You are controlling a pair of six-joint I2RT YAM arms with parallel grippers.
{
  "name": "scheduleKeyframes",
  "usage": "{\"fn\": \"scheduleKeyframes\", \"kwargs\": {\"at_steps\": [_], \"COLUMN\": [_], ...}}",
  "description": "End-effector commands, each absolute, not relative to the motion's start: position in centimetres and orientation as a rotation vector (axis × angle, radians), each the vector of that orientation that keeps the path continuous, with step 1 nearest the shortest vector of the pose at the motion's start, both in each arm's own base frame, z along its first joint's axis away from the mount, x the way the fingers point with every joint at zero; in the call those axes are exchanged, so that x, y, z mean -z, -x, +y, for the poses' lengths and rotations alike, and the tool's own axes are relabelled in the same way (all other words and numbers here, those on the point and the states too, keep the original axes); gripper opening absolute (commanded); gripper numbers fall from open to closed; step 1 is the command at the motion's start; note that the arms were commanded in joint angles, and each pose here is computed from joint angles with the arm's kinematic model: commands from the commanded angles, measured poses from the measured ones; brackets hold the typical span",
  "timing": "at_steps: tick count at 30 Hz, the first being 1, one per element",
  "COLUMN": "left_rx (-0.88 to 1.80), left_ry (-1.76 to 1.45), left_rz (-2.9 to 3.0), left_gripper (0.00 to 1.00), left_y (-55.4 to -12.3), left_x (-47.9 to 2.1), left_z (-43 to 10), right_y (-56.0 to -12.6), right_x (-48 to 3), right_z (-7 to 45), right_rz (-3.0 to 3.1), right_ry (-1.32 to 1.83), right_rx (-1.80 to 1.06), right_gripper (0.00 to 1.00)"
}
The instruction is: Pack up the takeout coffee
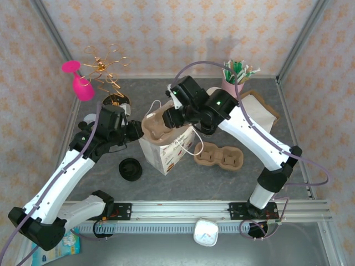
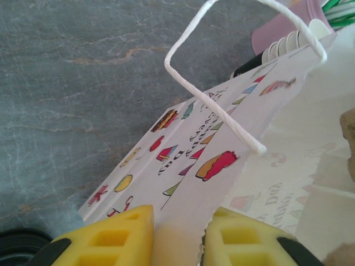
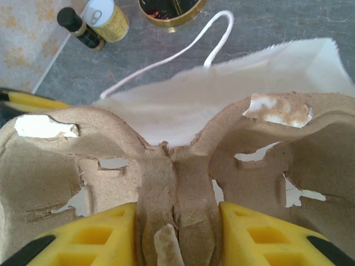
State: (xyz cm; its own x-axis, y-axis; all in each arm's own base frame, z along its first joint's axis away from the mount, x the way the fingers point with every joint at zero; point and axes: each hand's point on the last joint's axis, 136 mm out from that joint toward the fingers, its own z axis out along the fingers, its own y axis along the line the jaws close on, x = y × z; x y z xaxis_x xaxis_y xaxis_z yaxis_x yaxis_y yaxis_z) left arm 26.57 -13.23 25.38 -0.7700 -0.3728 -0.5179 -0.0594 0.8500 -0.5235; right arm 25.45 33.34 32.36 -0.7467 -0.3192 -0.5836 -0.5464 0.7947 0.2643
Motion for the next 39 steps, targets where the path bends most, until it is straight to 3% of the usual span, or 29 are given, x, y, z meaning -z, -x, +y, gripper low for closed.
{"fn": "scheduleKeyframes", "kwargs": {"at_steps": [1,7,22,39], "left_rx": [0.587,0.509,0.448,0.366], "left_ry": [0.192,0.124,0.043,0.031], "left_rz": [2.376,2.381,2.391,2.347], "left_gripper": [0.24,0.2,0.22,0.24], "left_y": [-26.7,-27.1,-27.1,-29.9], "left_x": [-26.4,-26.3,-26.4,-28.0], "left_z": [-12.9,-12.3,-11.8,-11.3], "right_y": [-25.3,-24.8,-27.1,-26.0], "right_x": [-31.3,-30.3,-30.6,-30.9], "right_z": [32.9,33.1,33.7,35.1], "right_rz": [2.499,2.536,2.485,2.474], "right_ry": [0.612,0.627,0.585,0.604], "right_rx": [-0.495,-0.372,-0.281,-0.436], "right_gripper": [0.39,0.38,0.38,0.38]}}
